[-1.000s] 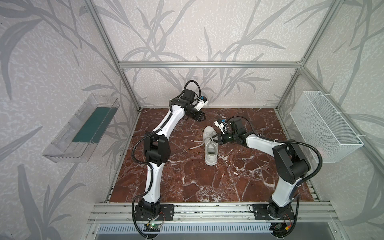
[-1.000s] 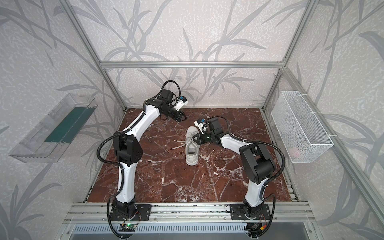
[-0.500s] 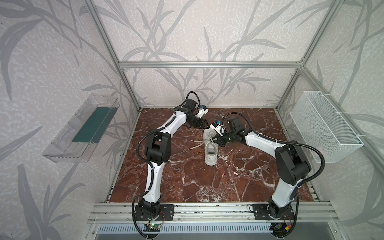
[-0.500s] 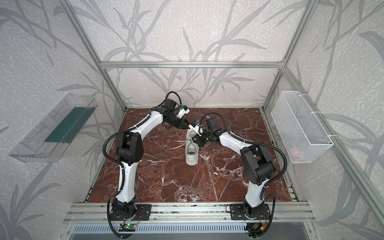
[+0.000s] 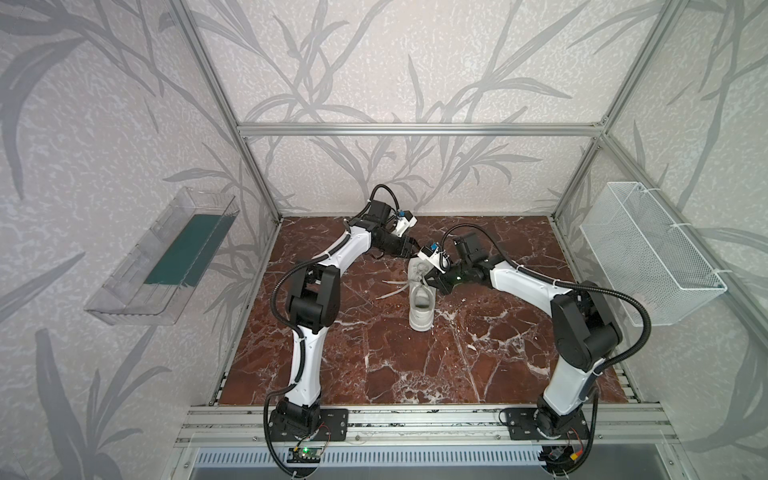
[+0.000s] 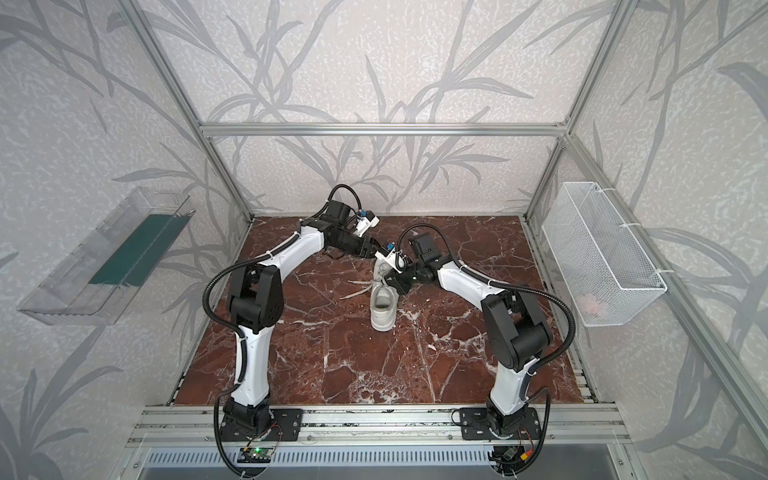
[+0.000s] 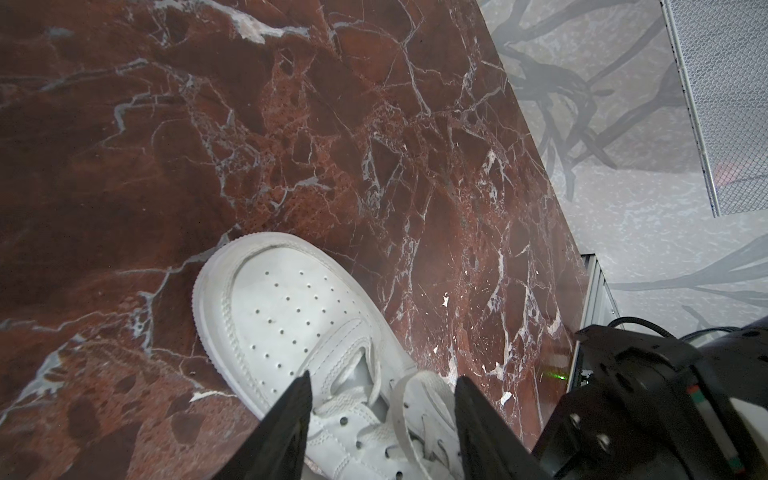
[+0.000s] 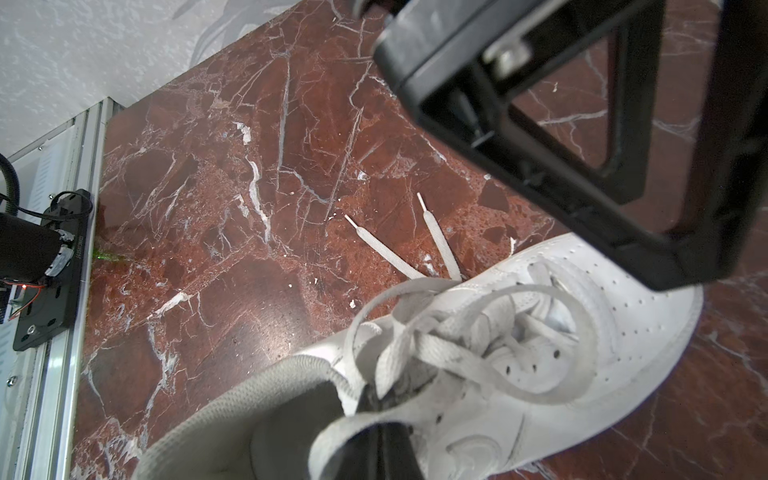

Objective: Tie the shoes

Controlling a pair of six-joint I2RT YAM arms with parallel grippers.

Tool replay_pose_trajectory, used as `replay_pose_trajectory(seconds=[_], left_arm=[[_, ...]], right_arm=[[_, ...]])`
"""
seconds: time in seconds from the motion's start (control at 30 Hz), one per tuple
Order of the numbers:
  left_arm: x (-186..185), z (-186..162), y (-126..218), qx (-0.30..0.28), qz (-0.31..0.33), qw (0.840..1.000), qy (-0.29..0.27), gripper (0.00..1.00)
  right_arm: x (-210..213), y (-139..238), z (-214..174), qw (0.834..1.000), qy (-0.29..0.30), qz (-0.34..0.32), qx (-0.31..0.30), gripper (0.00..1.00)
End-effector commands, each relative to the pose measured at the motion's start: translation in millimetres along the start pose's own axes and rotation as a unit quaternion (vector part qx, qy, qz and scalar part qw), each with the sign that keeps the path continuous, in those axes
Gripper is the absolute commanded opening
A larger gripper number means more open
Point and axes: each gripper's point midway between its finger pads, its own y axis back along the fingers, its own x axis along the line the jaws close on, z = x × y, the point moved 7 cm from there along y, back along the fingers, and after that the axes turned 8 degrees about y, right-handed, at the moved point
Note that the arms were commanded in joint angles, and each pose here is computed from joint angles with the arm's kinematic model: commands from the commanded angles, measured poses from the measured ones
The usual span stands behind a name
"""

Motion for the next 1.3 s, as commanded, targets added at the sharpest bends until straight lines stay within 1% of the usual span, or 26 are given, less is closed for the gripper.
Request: replay_pose_trajectory(seconds=[0.0, 0.2, 0.47, 0.87, 1.13, 1.27], left_arm=[[-15.6, -0.2, 7.9, -0.005, -0.016, 1.0, -0.005, 0.59], [-20.7, -7.4, 1.0, 0.011, -0.022, 1.0, -0.01, 0.61], [-26.4, -16.1, -13.7, 0.048, -0.009, 0.999, -0.023, 0.63], [-29.4, -23.6, -25.4, 0.072, -0.003, 0.997, -0.024, 0.66], [-25.6, -27.4, -22.9, 0.092, 0.06, 0.992, -0.059, 0.69], [-26.9, -30.2, -25.8, 0.112, 0.065, 0.989, -0.065, 0.69]], right_arm=[[7.6, -2.9, 0.0, 1.0, 0.002, 0.016, 0.013, 0.0], [6.8, -3.5, 0.6, 1.0, 0.004, 0.016, 0.014, 0.0], [7.2, -5.3, 2.0, 1.0, 0.007, 0.019, 0.017, 0.0], [7.2, -4.6, 3.2, 1.0, 0.012, 0.017, 0.017, 0.0], [8.1, -5.6, 3.4, 1.0, 0.011, 0.018, 0.019, 0.0], [7.2, -5.4, 3.8, 1.0, 0.01, 0.016, 0.02, 0.0]])
